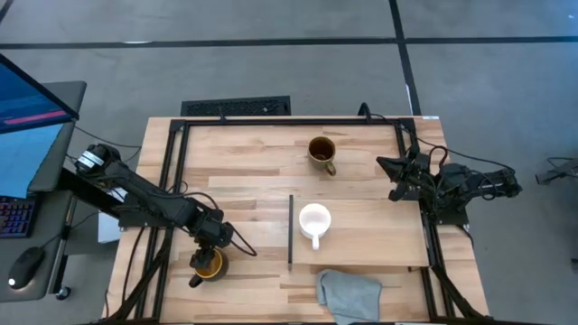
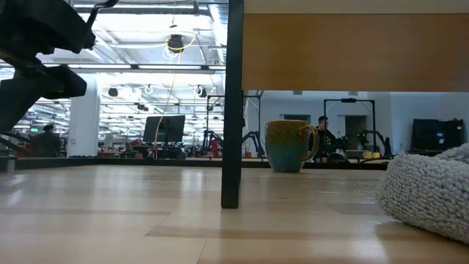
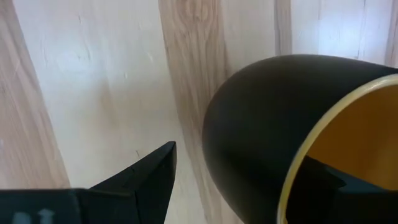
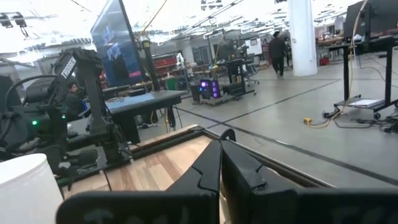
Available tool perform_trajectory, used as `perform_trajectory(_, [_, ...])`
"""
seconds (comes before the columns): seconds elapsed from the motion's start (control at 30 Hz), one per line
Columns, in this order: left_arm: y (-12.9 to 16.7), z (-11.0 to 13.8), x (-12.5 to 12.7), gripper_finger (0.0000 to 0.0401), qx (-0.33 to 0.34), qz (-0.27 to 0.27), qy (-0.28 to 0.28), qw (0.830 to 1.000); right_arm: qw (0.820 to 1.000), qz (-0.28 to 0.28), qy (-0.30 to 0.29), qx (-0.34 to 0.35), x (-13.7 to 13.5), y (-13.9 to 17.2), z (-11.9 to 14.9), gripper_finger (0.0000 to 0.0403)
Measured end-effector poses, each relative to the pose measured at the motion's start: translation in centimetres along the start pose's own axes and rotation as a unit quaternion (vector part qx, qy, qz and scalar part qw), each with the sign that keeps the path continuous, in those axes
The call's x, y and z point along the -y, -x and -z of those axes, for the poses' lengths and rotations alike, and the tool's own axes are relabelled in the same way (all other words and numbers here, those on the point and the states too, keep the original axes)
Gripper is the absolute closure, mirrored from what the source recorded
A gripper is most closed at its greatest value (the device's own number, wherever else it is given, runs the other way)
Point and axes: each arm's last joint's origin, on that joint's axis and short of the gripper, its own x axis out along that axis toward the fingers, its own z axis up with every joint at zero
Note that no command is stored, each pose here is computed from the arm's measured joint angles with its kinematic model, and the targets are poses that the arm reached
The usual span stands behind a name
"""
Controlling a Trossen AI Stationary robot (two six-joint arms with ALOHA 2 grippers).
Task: Stack small to large cups/mugs on shelf
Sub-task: Put the black mug on the center of the table
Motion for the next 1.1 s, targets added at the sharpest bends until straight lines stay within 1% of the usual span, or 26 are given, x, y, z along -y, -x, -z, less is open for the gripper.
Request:
perform_trajectory(0.17, [0.00, 0.01, 0.02, 0.0170, -0.001, 0.003, -0.006, 1.000, 1.000, 0.000, 0.000, 0.000, 0.00, 0.00, 0.00, 0.0369])
perform_trajectory(0.3, [0.00, -0.01, 0.02, 0.0196, 0.000, 0.003, -0.021, 1.000, 1.000, 0.000, 0.000, 0.000, 0.00, 0.00, 0.01, 0.0369])
perform_trajectory(0.6, [0.01, -0.01, 0.01, 0.0311, 0.000, 0.001, -0.032, 0.999, 1.000, 0.000, 0.001, -0.002, 0.00, 0.00, 0.04, 0.0369])
perform_trajectory(0.8, [0.00, -0.03, -0.15, 0.0387, 0.007, -0.024, -0.036, 0.999, 1.000, 0.000, 0.002, -0.002, 0.00, 0.00, 0.05, 0.0369])
perform_trajectory(0.93, [0.01, -0.12, -0.25, 0.0389, 0.017, -0.043, -0.044, 0.998, 1.000, 0.000, 0.002, -0.002, 0.00, 0.00, 0.05, 0.0369])
perform_trajectory(1.1, [0.05, -0.24, -0.51, 0.0394, 0.035, -0.089, -0.044, 0.994, 1.000, 0.000, 0.002, -0.002, 0.00, 0.00, 0.05, 0.0369])
